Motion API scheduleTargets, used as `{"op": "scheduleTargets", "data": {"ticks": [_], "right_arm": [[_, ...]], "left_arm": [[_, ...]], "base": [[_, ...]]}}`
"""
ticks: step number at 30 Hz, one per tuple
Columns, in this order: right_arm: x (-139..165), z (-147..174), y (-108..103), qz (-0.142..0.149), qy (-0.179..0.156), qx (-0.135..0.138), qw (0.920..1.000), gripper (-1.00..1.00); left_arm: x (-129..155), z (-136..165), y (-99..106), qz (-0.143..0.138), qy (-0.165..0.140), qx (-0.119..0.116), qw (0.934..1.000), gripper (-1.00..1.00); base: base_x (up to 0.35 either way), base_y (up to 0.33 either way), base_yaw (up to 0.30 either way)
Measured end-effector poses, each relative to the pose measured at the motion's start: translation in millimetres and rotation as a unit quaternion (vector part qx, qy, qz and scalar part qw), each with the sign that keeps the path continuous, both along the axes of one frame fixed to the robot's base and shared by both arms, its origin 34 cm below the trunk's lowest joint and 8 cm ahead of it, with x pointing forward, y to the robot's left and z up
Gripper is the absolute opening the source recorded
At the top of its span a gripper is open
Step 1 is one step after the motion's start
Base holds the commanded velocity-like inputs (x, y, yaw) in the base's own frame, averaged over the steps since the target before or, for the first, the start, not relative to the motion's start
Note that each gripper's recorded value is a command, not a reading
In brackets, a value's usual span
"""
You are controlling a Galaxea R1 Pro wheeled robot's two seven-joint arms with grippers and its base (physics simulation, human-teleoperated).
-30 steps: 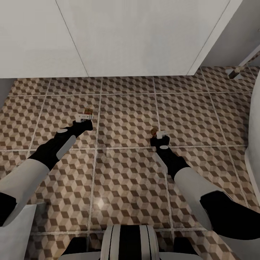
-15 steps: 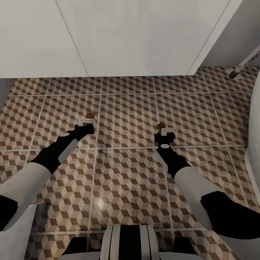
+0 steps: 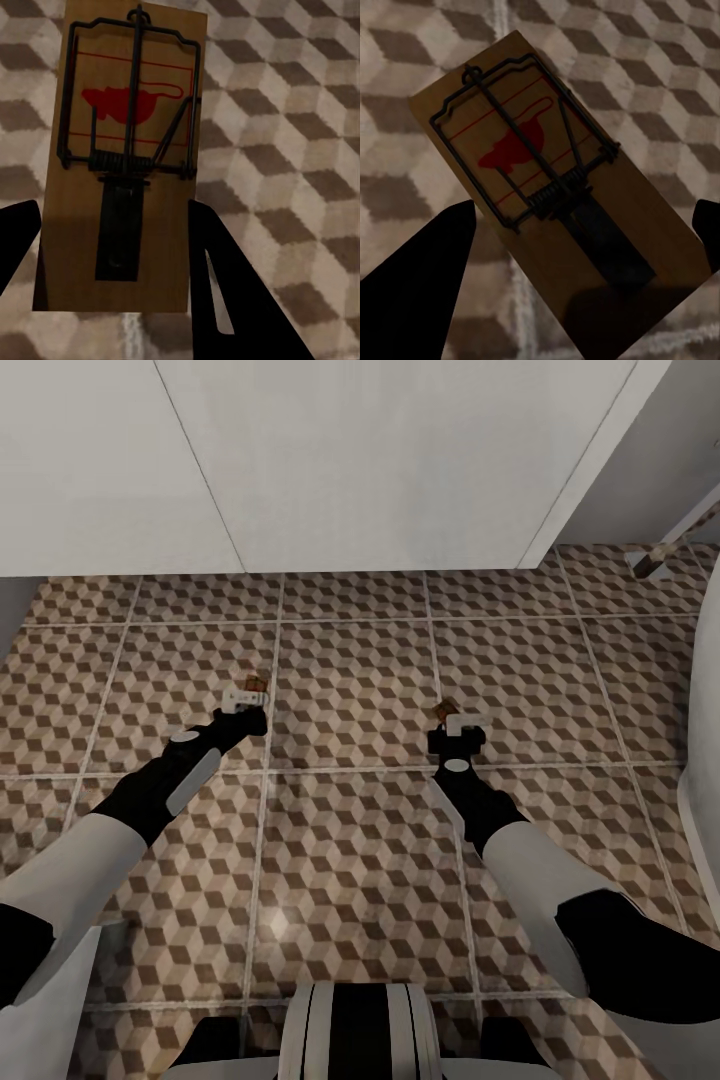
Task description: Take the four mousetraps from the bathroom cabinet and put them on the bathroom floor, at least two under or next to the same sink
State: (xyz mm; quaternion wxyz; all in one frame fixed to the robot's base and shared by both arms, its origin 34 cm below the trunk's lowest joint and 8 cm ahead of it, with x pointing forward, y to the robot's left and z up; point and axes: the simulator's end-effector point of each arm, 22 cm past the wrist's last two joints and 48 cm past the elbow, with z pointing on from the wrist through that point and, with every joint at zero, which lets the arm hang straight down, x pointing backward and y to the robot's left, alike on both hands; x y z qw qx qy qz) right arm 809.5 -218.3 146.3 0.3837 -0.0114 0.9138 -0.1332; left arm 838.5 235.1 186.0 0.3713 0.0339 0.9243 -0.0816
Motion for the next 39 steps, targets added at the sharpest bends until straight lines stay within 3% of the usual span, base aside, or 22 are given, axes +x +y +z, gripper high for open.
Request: {"op": "scheduleTargets", "data": {"ticks": [13,18,39], "right_arm": [[4,4,14,0.029,-0.01,-0.008,0.9995,-1.0],[5,3,16,0.03,-0.02,-0.005,0.9993,-1.0],[-7,-21,16,0.031,-0.005,-0.004,0.9995,-1.0]], "left_arm": [[-1,-2,-4,-0.001,0.002,-0.002,1.0,-1.0],[-3,-7,-4,-0.001,0.006,-0.002,1.0,-1.0],[-13,-29,-7,-0.003,0.018,-0.003,0.9998,-1.0]], "base": [[0.0,0.0,0.0],[0.0,0.0,0.0],[0.0,0.0,0.0]]}}
